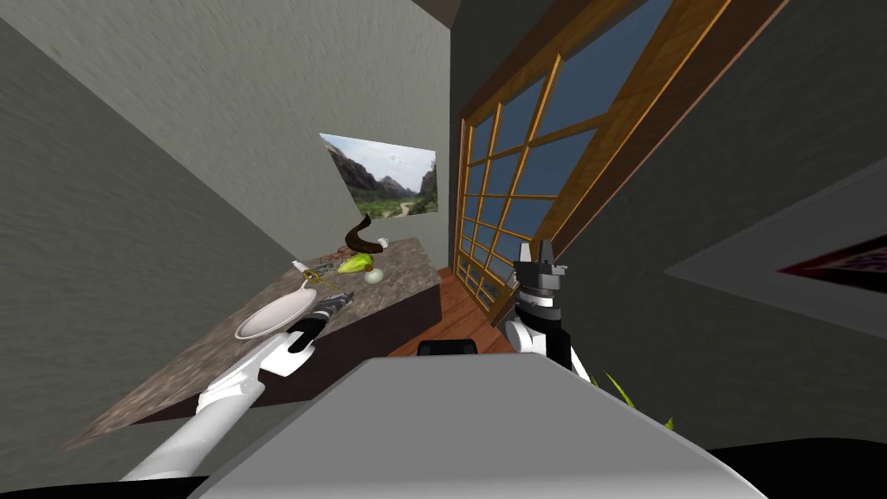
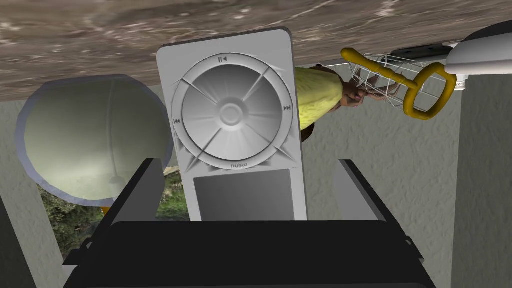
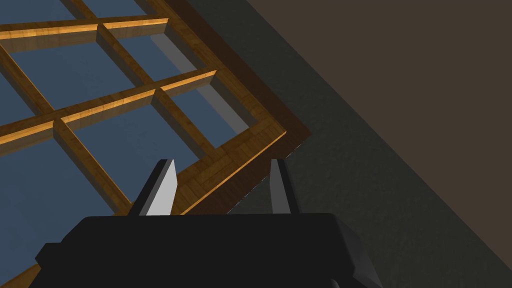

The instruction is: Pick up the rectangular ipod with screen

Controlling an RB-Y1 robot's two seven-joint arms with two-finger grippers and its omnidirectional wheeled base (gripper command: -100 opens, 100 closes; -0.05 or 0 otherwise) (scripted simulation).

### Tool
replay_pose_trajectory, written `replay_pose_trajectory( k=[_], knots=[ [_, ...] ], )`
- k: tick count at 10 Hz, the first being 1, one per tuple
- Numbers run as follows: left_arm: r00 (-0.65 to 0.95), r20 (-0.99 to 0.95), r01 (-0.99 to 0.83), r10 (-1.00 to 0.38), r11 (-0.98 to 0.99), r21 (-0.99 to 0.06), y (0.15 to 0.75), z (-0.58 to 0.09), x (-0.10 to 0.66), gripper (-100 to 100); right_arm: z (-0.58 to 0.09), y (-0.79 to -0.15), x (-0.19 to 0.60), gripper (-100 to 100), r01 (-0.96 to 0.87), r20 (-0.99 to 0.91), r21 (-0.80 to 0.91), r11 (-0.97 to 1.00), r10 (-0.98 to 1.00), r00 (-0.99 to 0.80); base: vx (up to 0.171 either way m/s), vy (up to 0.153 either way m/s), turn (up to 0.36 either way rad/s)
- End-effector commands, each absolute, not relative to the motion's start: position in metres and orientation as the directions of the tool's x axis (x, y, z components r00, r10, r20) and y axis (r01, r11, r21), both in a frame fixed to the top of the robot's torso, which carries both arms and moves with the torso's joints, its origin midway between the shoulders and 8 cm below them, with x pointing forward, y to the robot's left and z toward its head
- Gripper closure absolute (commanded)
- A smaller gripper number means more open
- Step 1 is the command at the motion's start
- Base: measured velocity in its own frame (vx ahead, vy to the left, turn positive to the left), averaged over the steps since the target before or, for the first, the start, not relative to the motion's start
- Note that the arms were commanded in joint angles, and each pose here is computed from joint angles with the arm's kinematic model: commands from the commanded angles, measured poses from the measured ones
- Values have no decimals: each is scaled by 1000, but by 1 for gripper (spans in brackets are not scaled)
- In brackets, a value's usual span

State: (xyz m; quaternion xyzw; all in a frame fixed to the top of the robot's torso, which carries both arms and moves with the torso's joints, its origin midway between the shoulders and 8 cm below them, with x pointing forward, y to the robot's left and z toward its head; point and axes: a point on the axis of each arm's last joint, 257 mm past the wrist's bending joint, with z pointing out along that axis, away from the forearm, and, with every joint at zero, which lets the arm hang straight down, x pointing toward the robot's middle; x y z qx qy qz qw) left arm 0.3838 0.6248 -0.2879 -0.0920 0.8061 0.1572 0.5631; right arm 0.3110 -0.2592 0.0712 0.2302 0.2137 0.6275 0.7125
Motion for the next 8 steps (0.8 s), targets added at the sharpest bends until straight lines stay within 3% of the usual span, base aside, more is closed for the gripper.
replay_pose_trajectory(
  k=[1, 8],
  knots=[
    [-337, -941, -325, 30, 934, 146, 627, -287, 396, -100, 71, -259, 311, 0, -796, -16, 596, 107, 993, 121, -48, -20, -13],
    [-354, -935, -348, 25, 925, 156, 655, -297, 414, -100, 71, -259, 311, 0, -796, -16, 596, 107, 993, 121, -37, -18, -10]
  ],
)
